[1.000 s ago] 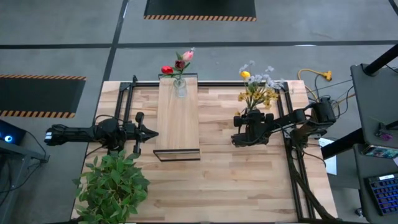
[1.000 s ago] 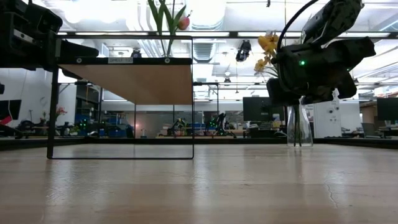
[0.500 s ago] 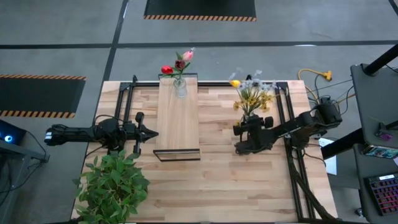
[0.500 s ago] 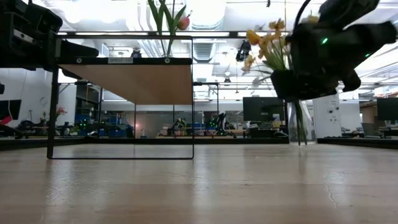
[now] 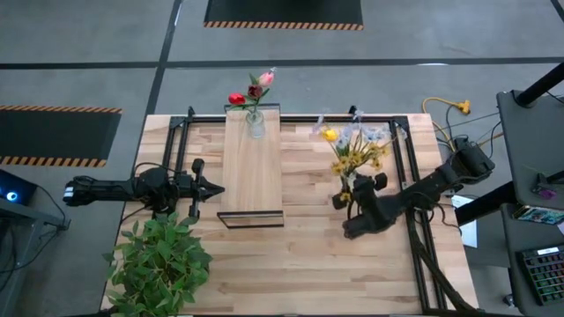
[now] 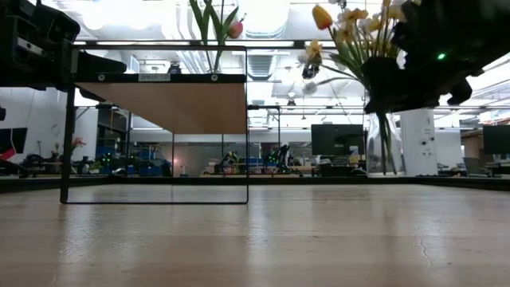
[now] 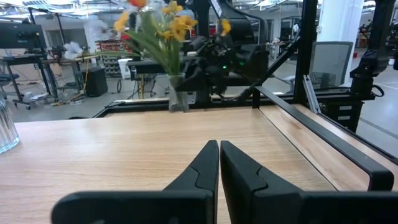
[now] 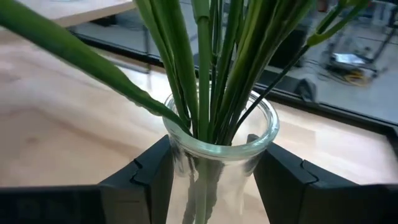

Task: Pick and place flowers into a vace then onto a shelf
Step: Put the top transparent vase on the shelf

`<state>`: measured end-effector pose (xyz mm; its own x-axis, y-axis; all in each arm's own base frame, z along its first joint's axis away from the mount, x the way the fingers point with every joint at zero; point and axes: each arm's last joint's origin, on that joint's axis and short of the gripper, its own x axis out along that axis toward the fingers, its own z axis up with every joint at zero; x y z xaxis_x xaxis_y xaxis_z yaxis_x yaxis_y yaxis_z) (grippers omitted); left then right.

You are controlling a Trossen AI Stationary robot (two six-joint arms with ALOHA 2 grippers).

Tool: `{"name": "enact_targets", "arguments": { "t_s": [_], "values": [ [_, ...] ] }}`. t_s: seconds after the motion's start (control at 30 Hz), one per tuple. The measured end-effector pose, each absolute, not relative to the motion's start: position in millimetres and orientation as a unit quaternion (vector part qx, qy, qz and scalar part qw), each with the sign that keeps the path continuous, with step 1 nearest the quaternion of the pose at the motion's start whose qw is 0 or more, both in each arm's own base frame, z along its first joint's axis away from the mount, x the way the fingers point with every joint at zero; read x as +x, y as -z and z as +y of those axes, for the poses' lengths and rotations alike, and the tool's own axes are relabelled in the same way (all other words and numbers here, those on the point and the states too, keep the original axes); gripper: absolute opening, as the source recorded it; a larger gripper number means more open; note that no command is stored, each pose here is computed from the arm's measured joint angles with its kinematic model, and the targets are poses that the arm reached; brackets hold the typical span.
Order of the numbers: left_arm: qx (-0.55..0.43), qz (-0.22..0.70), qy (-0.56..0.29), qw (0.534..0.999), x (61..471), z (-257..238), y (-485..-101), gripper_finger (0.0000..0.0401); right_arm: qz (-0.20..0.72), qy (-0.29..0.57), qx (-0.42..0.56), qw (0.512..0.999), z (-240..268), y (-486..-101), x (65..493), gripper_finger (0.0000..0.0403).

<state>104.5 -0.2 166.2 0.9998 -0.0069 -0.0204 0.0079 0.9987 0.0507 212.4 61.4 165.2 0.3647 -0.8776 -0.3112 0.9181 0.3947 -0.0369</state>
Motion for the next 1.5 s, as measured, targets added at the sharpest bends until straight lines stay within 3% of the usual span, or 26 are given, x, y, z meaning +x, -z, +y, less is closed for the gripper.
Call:
{"name": "enact_targets", "arguments": {
  "t_s": [0.5,0.8,1.13,1.5],
  "values": [
    [0.025,0.01,0.004,1.0,104.5,-0.2,-166.3,0.0,0.139,0.391,0.079,0.906,117.5,-185.3,231.6,0.0173],
    [0.025,0.01,0.004,1.0,104.5,-0.2,-166.2,0.0,0.105,0.301,0.047,0.947,124.8,-231.3,245.4,0.0173],
    [0.025,0.01,0.004,1.0,104.5,-0.2,-166.1,0.0,0.016,0.181,0.022,0.983,102.2,-280.5,262.6,0.0173],
    [0.025,0.01,0.004,1.0,104.5,-0.2,-166.2,0.0,-0.006,0.144,0.013,0.989,60.4,-300.8,293.8,0.0173]
  ]
}}
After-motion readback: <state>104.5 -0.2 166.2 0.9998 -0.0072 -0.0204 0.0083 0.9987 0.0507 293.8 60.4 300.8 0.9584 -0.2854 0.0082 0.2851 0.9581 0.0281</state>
